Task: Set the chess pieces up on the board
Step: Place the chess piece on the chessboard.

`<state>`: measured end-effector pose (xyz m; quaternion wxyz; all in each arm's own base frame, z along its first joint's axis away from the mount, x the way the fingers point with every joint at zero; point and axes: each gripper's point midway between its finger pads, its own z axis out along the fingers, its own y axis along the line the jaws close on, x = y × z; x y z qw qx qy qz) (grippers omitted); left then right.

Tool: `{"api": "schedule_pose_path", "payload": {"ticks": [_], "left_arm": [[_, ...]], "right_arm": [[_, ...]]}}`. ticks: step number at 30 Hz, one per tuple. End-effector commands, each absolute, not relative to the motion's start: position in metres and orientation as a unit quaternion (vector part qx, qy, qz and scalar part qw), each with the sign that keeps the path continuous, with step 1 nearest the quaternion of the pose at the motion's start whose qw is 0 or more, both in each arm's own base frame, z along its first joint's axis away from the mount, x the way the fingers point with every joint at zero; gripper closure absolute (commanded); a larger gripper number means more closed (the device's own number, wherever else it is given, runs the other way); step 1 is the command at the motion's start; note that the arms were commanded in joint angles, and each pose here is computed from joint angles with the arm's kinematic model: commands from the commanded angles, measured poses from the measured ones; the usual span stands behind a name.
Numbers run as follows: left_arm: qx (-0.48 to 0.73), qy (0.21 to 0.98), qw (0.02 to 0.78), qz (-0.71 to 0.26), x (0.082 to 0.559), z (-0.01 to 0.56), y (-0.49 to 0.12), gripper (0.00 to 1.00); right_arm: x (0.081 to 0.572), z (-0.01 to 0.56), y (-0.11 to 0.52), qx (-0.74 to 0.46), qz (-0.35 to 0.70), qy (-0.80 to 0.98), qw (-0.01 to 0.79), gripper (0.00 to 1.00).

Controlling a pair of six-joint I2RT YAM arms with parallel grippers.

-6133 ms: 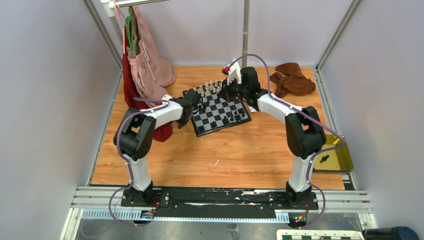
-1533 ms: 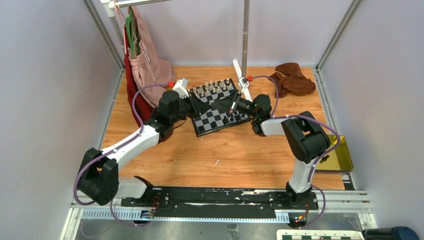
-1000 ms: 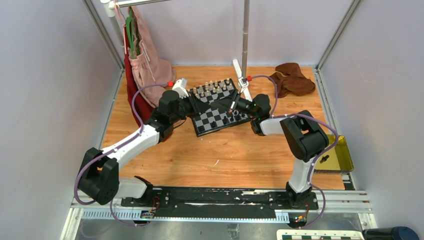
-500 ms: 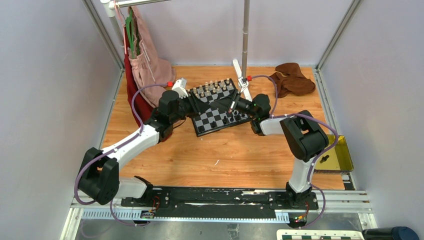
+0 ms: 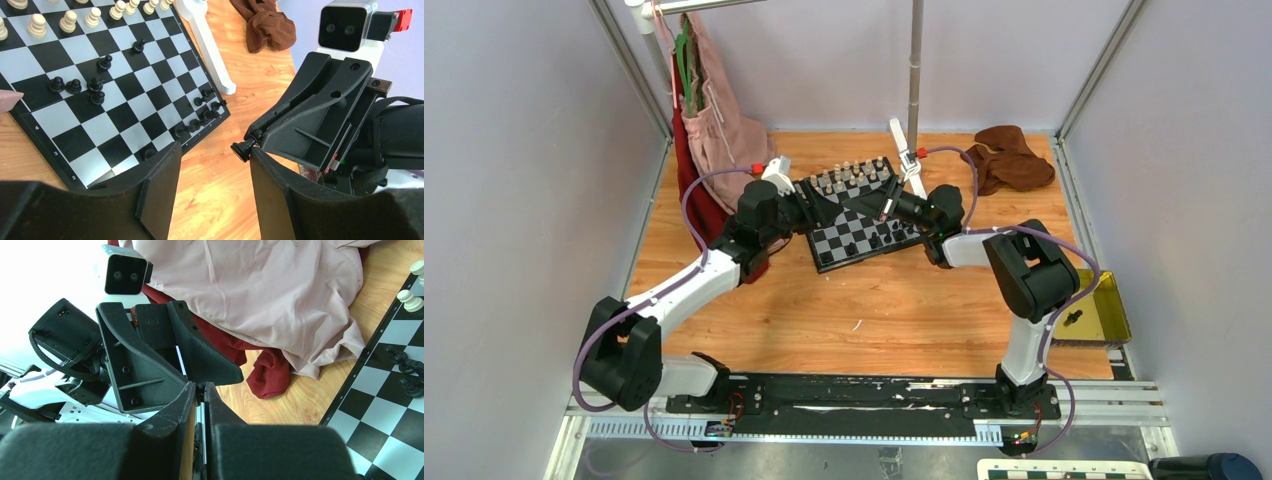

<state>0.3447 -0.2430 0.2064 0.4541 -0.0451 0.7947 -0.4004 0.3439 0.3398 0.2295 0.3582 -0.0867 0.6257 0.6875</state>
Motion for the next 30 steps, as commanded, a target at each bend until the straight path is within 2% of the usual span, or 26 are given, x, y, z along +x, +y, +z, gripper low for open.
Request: {"api": "schedule_pose_path", "payload": {"ticks": [1, 11, 22, 27, 30], "left_arm": [[-0.023, 0.783, 0.457, -0.421, 0.337, 0.218, -0.248, 0.41], [-0.010, 0.785, 0.450, -0.426, 0.333, 0.214, -0.249, 0.47], [-0.007, 0.785, 0.455, -0.420, 0.331, 0.215, -0.244, 0.48], [-0.023, 0.787, 0.470, -0.400, 0.331, 0.214, -0.228, 0.47], [-0.041, 0.794, 0.478, -0.374, 0.332, 0.210, -0.213, 0.47]], "right_arm": [[0.341, 0.229, 0.353, -0.104, 0.689, 0.623, 0.356, 1.00], [0.354, 0.228, 0.357, -0.101, 0.683, 0.626, 0.362, 1.00], [0.371, 0.230, 0.350, -0.100, 0.672, 0.631, 0.375, 1.00], [0.384, 0.224, 0.342, -0.119, 0.641, 0.659, 0.376, 1.00], [0.392, 0.210, 0.337, -0.157, 0.588, 0.694, 0.384, 1.00]]}}
